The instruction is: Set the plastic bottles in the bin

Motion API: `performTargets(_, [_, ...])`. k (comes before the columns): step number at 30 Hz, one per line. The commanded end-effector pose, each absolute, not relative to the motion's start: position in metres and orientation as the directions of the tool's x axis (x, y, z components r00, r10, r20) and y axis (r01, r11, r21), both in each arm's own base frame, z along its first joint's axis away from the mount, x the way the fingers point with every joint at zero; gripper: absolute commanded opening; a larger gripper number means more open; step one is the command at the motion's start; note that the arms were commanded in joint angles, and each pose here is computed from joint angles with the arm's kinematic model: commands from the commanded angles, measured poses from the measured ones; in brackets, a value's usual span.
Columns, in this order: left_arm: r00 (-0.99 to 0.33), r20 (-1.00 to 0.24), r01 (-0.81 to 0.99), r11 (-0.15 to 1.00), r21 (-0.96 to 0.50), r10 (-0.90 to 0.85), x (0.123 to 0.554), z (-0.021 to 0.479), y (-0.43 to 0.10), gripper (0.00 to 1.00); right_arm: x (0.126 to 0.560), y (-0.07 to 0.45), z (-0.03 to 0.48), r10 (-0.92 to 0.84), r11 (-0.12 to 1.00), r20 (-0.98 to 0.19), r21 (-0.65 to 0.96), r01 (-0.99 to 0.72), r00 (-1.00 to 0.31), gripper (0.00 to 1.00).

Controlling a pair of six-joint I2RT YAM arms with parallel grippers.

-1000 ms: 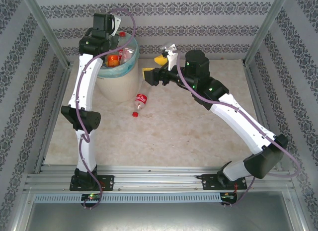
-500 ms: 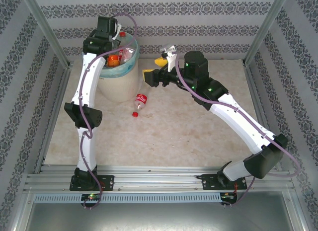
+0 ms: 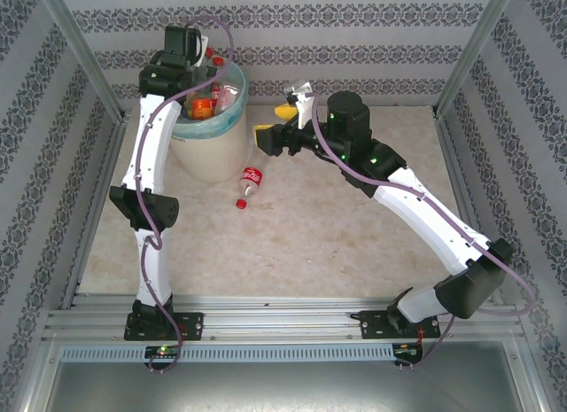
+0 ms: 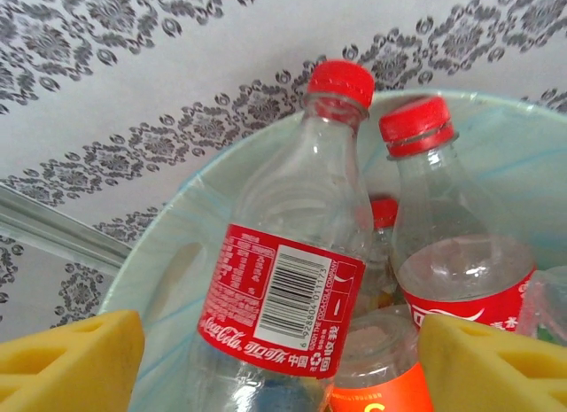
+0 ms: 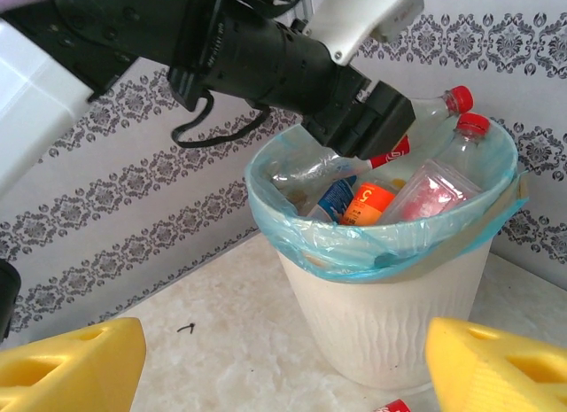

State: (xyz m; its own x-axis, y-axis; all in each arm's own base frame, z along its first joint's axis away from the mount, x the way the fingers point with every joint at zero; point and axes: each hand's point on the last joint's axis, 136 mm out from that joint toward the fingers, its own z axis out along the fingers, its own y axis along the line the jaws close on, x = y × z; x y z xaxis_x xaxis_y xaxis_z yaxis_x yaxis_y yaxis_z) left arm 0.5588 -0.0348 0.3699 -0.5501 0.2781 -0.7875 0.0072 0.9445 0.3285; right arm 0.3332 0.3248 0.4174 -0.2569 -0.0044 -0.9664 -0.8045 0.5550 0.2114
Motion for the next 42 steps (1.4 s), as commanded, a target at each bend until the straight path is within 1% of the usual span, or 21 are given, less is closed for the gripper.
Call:
performTargets(1, [-0.513,-0.825,-0.043,0.953,0.300,0.237,0.553,0.392,-0.026,0.77,0.328,0.322,0.421,0.011,0.560,-0.967,0.218,-0.799,-0.256,0.82])
performTargets(6, [-0.616,-0.766,-0.054,0.960,0.275,0.185,0.555,0.350,-0.010,0.62,0.328,0.322,0.419,0.006,0.561,-0.966,0.217,-0.799,-0.259,0.83])
performTargets(8, [-0.648,-0.744,-0.056,0.965,0.257,0.161,0.554,0.337,-0.002,0.53,0.327,0.322,0.420,0.005,0.560,-0.966,0.216,-0.800,-0.257,0.82])
performTargets(10, [-0.670,-0.729,-0.062,0.969,0.241,0.139,0.553,0.329,0.004,0.42,0.327,0.321,0.418,0.003,0.563,-0.966,0.216,-0.798,-0.259,0.82])
performTargets(12, [-0.677,-0.725,-0.063,0.971,0.229,0.127,0.551,0.327,0.007,0.36,0.327,0.321,0.416,0.000,0.566,-0.965,0.215,-0.796,-0.261,0.82])
performTargets(16, [-0.700,-0.701,-0.049,0.971,0.235,0.135,0.548,0.319,0.008,0.37,0.329,0.322,0.415,0.002,0.566,-0.964,0.219,-0.794,-0.265,0.82])
performTargets(21, [-0.757,-0.642,-0.039,0.971,0.237,0.126,0.541,0.294,0.012,0.36,0.328,0.321,0.415,0.004,0.566,-0.964,0.221,-0.794,-0.265,0.81])
performTargets(24, [-0.764,-0.637,-0.061,0.970,0.235,0.106,0.538,0.292,0.020,0.36,0.329,0.321,0.414,-0.001,0.573,-0.963,0.221,-0.789,-0.271,0.81])
performTargets(26, [-0.749,-0.655,-0.070,0.972,0.226,0.099,0.538,0.299,0.021,0.36,0.333,0.318,0.413,-0.002,0.597,-0.959,0.227,-0.770,-0.285,0.81])
performTargets(29, [-0.683,-0.724,-0.062,0.982,0.181,0.091,0.540,0.328,0.014,0.42,0.344,0.316,0.405,-0.017,0.643,-0.948,0.233,-0.730,-0.318,0.81])
performTargets(32, [-0.583,-0.809,-0.051,0.991,0.125,0.072,0.539,0.369,0.005,0.48,0.357,0.315,0.392,-0.019,0.690,-0.929,0.255,-0.678,-0.369,0.80])
performTargets(34, [-0.507,-0.860,-0.046,0.994,0.102,0.065,0.534,0.401,0.000,0.51,0.359,0.315,0.389,-0.012,0.699,-0.921,0.270,-0.662,-0.389,0.80])
performTargets(38, [-0.396,-0.915,-0.039,0.994,0.098,0.075,0.513,0.451,-0.008,0.55,0.364,0.307,0.387,0.003,0.738,-0.917,0.271,-0.618,-0.398,0.80])
performTargets(42, [-0.344,-0.930,0.009,0.991,0.136,0.131,0.487,0.474,-0.036,0.56,0.371,0.297,0.380,-0.011,0.777,-0.906,0.260,-0.574,-0.424,0.80])
